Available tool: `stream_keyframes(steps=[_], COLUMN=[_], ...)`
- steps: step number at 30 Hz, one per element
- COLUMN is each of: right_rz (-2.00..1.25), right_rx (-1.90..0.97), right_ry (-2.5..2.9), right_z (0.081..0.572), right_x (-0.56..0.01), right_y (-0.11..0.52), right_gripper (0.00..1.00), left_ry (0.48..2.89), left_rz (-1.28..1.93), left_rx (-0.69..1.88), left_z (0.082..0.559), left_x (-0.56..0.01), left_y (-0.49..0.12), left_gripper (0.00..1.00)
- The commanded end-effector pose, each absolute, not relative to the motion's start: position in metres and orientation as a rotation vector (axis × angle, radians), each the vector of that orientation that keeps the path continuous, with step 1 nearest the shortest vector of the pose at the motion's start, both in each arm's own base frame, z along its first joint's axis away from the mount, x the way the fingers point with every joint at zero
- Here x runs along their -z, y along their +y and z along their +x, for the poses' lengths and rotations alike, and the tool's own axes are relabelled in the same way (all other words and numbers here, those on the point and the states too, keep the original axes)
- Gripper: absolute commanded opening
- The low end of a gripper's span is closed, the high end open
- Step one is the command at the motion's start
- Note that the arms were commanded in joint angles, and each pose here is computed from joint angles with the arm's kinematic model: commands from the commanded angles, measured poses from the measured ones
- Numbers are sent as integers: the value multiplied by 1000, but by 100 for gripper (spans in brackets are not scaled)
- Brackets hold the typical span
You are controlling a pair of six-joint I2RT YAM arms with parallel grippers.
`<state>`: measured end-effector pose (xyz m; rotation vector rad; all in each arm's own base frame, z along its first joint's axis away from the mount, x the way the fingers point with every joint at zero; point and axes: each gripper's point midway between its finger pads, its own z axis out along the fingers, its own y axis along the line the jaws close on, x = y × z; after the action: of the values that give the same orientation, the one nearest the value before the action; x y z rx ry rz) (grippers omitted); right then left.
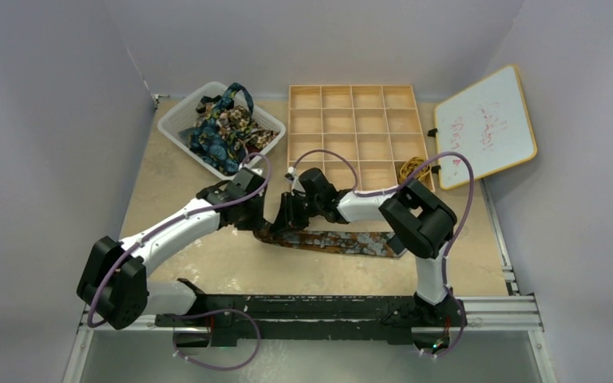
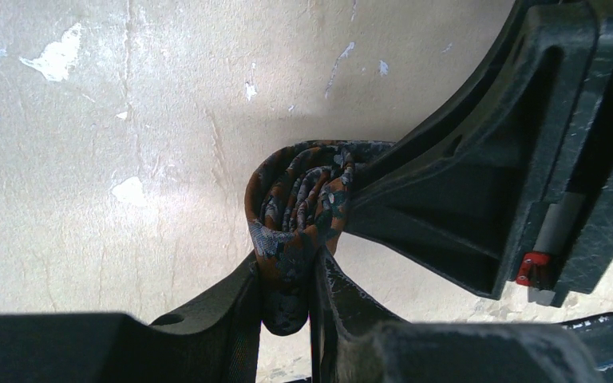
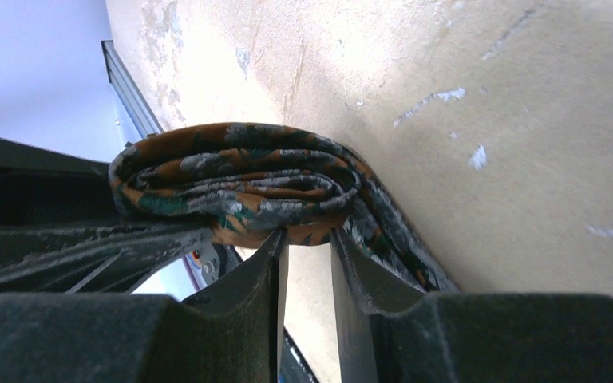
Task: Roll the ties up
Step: Roll the tie at the center of the board.
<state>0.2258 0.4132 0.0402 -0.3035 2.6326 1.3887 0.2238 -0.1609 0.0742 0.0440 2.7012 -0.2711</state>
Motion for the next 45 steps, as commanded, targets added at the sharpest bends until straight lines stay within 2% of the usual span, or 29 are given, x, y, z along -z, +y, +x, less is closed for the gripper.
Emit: stream_keyframes(steps=[1, 14, 22, 26, 29, 33, 45], right_rz=[-325, 46, 139, 145, 147, 152, 119], right_rx=[-1358, -1111, -1061, -1061, -1055, -1053, -1085], right_ry=[2551, 2496, 2462, 2456, 2461, 2459, 2481], right_z=[234, 260, 268, 268, 267, 265, 258], right_x=[-72, -79, -87, -90, -89, -88, -81], right_y=[397, 300, 273, 271, 269, 266, 268], right_gripper=[29, 35, 37, 37, 38, 40, 41], left_ry=[2667, 2618, 2607, 2602, 2602, 2618, 2651], left_rz=[30, 99, 152, 183, 209, 255, 345], left_rx=[211, 34, -142, -197, -203, -154, 254], left_z=[230, 228, 221, 217, 214, 211, 198], left_x=[-87, -90, -86, -82, -81, -77, -69], left_y=[-161, -177, -187, -200, -214, -236, -293], left_gripper=[15, 13, 18, 25, 37, 47, 69])
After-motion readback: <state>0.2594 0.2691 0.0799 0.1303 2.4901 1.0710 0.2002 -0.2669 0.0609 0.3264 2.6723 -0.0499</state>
